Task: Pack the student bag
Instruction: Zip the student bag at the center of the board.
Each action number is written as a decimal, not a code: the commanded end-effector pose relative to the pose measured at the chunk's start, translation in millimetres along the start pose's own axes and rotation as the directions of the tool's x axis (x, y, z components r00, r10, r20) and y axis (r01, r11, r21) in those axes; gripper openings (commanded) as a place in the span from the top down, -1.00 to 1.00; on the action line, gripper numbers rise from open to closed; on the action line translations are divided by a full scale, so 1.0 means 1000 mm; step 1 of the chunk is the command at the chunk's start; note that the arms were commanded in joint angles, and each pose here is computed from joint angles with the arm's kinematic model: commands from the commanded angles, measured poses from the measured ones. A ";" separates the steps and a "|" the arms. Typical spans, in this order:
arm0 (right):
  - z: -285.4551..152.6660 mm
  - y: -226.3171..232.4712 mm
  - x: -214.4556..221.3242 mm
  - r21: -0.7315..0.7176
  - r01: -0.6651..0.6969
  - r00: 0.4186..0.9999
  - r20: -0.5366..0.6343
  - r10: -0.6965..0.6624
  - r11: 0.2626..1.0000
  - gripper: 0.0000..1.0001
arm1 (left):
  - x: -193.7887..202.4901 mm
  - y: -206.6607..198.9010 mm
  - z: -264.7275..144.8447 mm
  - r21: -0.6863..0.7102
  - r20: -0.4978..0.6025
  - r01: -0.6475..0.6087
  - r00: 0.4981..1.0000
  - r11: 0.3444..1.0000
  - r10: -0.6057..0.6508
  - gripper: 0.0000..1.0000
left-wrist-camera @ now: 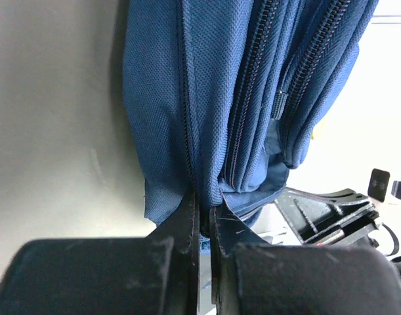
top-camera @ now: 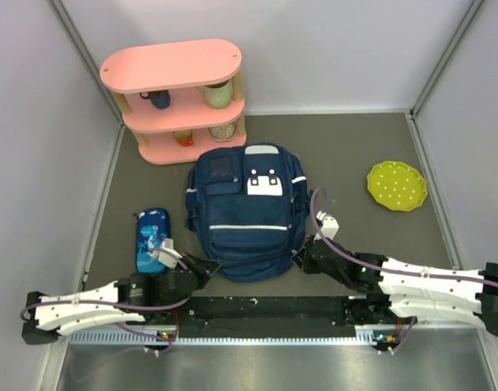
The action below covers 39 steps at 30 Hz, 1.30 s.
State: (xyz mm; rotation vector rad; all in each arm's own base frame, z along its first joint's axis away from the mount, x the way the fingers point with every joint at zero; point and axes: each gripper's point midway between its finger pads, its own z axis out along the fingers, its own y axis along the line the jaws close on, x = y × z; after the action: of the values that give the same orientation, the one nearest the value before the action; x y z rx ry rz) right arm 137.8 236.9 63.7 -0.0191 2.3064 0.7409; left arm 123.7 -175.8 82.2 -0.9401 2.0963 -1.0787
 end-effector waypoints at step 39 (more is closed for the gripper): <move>0.001 -0.039 0.004 0.045 0.063 0.997 -0.050 -0.061 0.997 1.00 | 0.108 -0.129 0.026 0.423 0.104 -0.906 0.067 0.016 0.992 -0.98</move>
State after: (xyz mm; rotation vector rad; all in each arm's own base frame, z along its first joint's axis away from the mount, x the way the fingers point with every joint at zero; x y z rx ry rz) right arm 148.7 211.0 47.0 -0.0706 2.3339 0.6687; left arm 129.5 -291.1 152.3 0.7339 1.9747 -0.5986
